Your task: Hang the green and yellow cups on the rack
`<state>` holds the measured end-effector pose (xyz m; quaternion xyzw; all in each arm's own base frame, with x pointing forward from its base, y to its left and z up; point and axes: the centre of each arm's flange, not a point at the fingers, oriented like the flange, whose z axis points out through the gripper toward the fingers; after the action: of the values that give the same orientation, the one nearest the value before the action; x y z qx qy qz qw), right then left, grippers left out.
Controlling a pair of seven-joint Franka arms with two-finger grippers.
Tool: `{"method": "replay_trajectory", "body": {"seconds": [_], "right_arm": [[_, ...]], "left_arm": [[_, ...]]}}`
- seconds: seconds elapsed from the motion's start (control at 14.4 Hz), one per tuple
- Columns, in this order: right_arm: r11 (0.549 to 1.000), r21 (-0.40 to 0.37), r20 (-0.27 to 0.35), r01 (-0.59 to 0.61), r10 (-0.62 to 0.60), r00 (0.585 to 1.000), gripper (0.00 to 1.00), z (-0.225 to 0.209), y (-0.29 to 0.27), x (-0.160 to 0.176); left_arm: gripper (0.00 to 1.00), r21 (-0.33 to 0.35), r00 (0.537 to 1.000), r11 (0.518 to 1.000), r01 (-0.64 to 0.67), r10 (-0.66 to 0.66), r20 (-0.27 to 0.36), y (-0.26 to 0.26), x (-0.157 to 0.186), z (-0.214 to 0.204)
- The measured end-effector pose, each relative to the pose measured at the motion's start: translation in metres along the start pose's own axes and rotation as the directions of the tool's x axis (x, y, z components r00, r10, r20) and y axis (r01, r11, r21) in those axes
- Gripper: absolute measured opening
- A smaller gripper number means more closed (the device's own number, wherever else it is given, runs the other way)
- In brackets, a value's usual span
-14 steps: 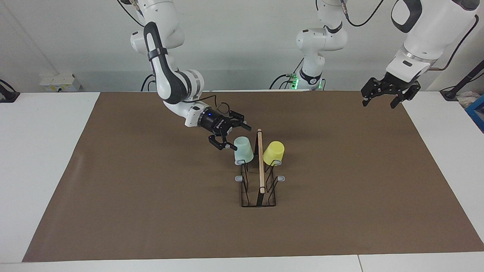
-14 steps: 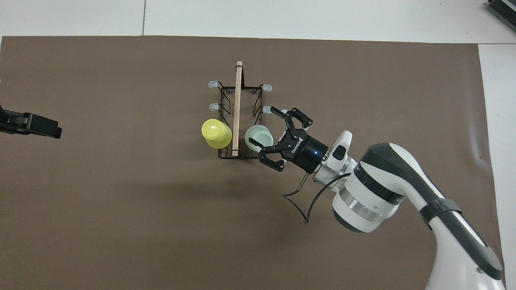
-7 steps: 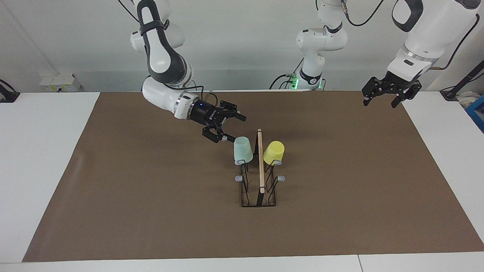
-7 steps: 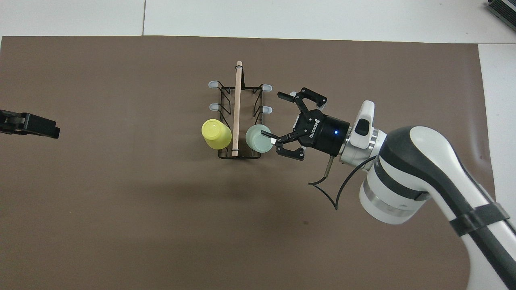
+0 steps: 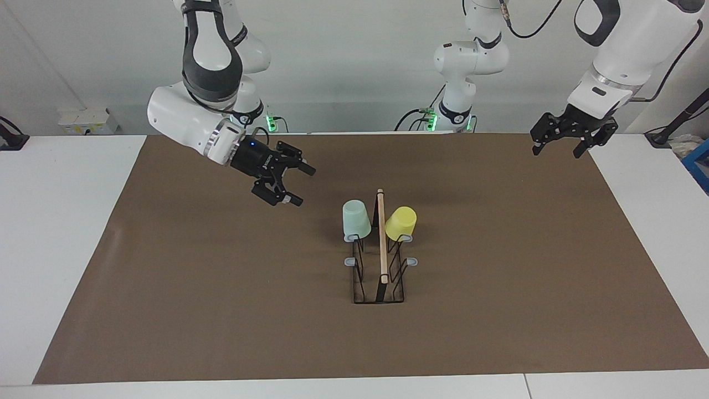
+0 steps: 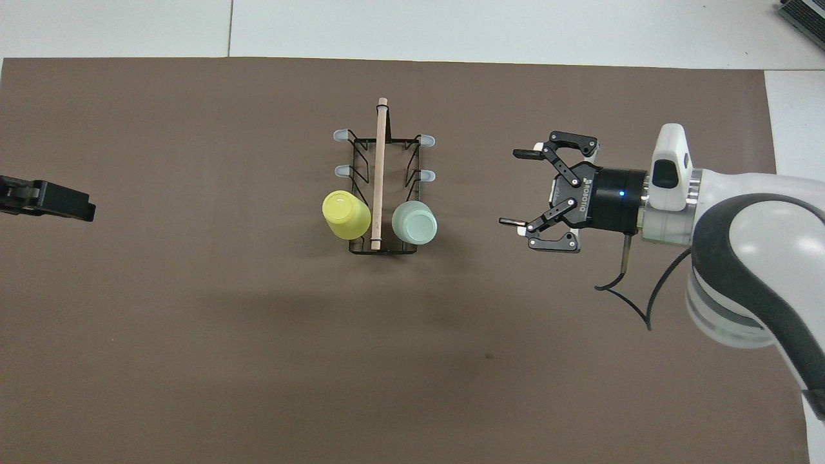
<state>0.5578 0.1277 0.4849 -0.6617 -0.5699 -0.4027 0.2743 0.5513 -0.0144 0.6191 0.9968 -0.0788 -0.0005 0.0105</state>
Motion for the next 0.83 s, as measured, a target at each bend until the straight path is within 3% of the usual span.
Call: {"method": "replay_trajectory", "body": {"seconds": [0.28,0.49,0.83], "right_arm": [[0.991,0.134,0.142,0.021,-0.040,0.989,1.00,-0.028,0.000,-0.015],[0.971,0.238,0.280,-0.011,-0.057,0.958,1.00,-0.046,-0.004,-0.022],[0.939,0.340,0.526,-0.052,-0.144,0.838,1.00,-0.075,-0.006,-0.015]], "left_arm": [[1.00,0.000,1.000,1.000,-0.001,0.001,-0.001,0.001,0.000,0.000],[1.00,0.000,1.000,1.000,-0.002,0.002,0.000,0.001,0.000,0.000],[1.00,0.000,1.000,1.000,-0.003,0.003,0.001,0.002,0.000,0.000]]}}
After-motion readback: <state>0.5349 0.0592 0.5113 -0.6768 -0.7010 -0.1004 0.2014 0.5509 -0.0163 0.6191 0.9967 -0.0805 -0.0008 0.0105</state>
